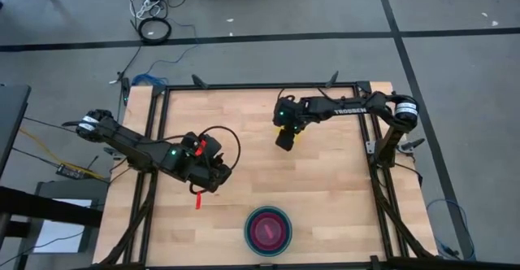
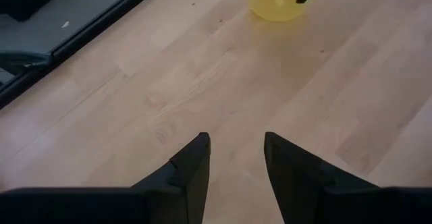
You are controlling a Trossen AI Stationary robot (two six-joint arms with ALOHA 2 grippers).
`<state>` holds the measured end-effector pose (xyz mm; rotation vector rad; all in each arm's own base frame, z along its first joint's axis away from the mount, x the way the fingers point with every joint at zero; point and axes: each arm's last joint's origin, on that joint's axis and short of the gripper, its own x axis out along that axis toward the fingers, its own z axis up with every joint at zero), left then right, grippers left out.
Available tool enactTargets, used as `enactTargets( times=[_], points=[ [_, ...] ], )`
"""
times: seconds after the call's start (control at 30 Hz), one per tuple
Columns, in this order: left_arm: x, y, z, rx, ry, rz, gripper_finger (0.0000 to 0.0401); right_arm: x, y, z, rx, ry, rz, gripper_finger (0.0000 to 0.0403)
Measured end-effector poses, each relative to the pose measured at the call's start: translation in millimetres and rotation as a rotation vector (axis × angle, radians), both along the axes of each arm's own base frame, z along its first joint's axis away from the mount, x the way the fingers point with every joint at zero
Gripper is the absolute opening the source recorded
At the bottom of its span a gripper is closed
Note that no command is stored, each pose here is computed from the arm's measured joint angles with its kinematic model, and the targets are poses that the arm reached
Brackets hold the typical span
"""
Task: Nest bowls inside each other
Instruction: Stack the yellow bowl on top of the red bowl
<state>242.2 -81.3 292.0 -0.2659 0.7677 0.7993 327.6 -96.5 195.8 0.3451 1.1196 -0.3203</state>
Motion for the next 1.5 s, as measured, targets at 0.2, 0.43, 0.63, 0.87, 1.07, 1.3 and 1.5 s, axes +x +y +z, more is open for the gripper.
enactTargets(
  times=[0.2,0.43,0.63,0.87,1.07,1.3,1.5],
  points=[
    [0,0,0,0.001,-0.005,0.001,0.0150,-6,-14,-13,-0.018,-0.033,-0.061,0.0156],
    [0,0,0,0.001,-0.006,0.000,0.0150,-10,-16,-19,0.011,-0.033,-0.063,0.0155],
    [1,0,0,0.000,-0.009,0.001,0.0150,-6,-12,-18,0.002,-0.064,-0.047,0.0155],
    [1,0,0,0.000,-0.011,0.002,0.0150,-1,-13,-15,0.027,-0.141,-0.040,0.0155],
    [1,0,0,0.000,-0.012,0.003,0.0150,1,3,-16,0.055,-0.112,-0.010,0.0154],
    [1,0,1,0.011,-0.017,0.007,0.0150,-9,7,-42,-0.014,-0.058,-0.034,0.0147],
    [2,0,0,0.009,-0.022,0.007,0.0150,-14,0,-60,0.030,-0.059,0.023,0.0062]
  ],
)
